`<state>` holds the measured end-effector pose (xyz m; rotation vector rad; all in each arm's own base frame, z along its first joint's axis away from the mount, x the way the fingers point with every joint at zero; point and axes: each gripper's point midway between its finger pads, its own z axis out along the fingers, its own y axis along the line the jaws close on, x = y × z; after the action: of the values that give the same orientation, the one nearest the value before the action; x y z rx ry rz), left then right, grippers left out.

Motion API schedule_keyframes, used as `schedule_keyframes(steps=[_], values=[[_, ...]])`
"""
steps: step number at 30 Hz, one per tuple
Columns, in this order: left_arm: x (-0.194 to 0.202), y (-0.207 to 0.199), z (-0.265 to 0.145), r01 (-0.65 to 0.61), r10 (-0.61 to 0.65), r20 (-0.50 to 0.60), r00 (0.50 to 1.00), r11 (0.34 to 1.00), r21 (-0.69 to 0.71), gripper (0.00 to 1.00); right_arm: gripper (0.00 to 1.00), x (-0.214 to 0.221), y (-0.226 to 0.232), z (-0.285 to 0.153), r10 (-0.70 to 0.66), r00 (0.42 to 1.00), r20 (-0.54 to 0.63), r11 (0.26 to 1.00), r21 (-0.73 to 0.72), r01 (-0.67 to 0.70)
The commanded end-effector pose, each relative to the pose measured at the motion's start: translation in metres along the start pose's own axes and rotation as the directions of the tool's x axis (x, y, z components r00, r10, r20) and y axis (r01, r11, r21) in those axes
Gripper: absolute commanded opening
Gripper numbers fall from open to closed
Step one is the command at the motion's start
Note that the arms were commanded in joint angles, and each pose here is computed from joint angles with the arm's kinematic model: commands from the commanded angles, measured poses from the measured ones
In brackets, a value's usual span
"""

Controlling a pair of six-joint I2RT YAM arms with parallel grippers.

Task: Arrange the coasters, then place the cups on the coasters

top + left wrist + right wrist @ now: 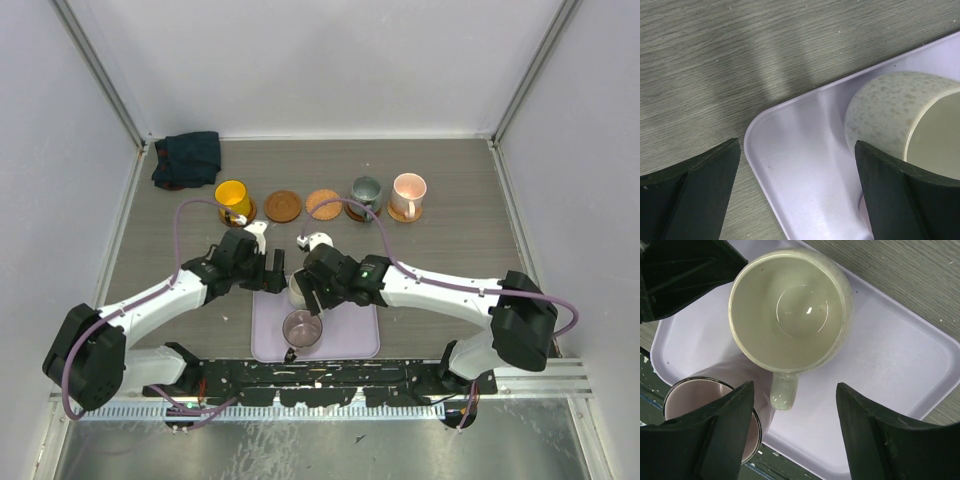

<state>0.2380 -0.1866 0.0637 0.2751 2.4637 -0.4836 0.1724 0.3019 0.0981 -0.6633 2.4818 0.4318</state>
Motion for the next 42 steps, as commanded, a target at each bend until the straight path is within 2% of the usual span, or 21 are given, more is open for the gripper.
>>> schedule_keyframes(steps=[1, 15, 30, 34, 37, 39, 40, 42], values=[[-0.015, -0.013, -0.001, 0.002, -0.004, 0.036, 0.999, 0.999, 0.043, 0.98, 0.71, -0.001, 0.012, 0.004, -0.003, 1.0, 0.003, 0.999, -0.051, 0.004], [-0.014, -0.013, 0.002, 0.0, -0.001, 0.031, 1.0, 0.999, 0.044, 0.98, 0.67, 0.021, 0.013, 0.032, 0.005, 0.997, -0.071, 0.999, -0.053, -0.009], [-0.013, -0.014, 0.006, 0.0, -0.002, 0.022, 1.0, 0.999, 0.05, 0.98, 0.5, 0.022, 0.01, 0.043, 0.004, 0.997, -0.074, 1.0, 0.003, -0.004], [-0.013, -0.014, 0.007, 0.0, -0.001, 0.021, 1.0, 0.999, 0.051, 0.98, 0.38, 0.024, 0.008, 0.045, -0.001, 0.996, -0.084, 1.0, 0.018, 0.003], [-0.014, -0.014, 0.007, 0.0, -0.001, 0.022, 1.0, 0.999, 0.053, 0.98, 0.23, 0.026, 0.006, 0.046, -0.008, 0.996, -0.094, 0.999, 0.032, 0.011], [-0.014, -0.015, 0.006, -0.002, 0.0, 0.023, 1.0, 0.998, 0.056, 0.98, 0.06, 0.026, 0.006, 0.046, -0.016, 0.995, -0.098, 0.999, 0.037, 0.02], [-0.014, -0.015, 0.006, -0.002, 0.0, 0.022, 1.0, 0.998, 0.056, 0.98, 0.01, 0.025, 0.006, 0.046, -0.018, 0.995, -0.096, 0.999, 0.043, 0.022], [-0.014, -0.015, 0.006, -0.001, 0.0, 0.023, 1.0, 0.998, 0.056, 0.98, 0.01, 0.021, 0.005, 0.044, -0.024, 0.996, -0.085, 0.998, 0.057, 0.029]])
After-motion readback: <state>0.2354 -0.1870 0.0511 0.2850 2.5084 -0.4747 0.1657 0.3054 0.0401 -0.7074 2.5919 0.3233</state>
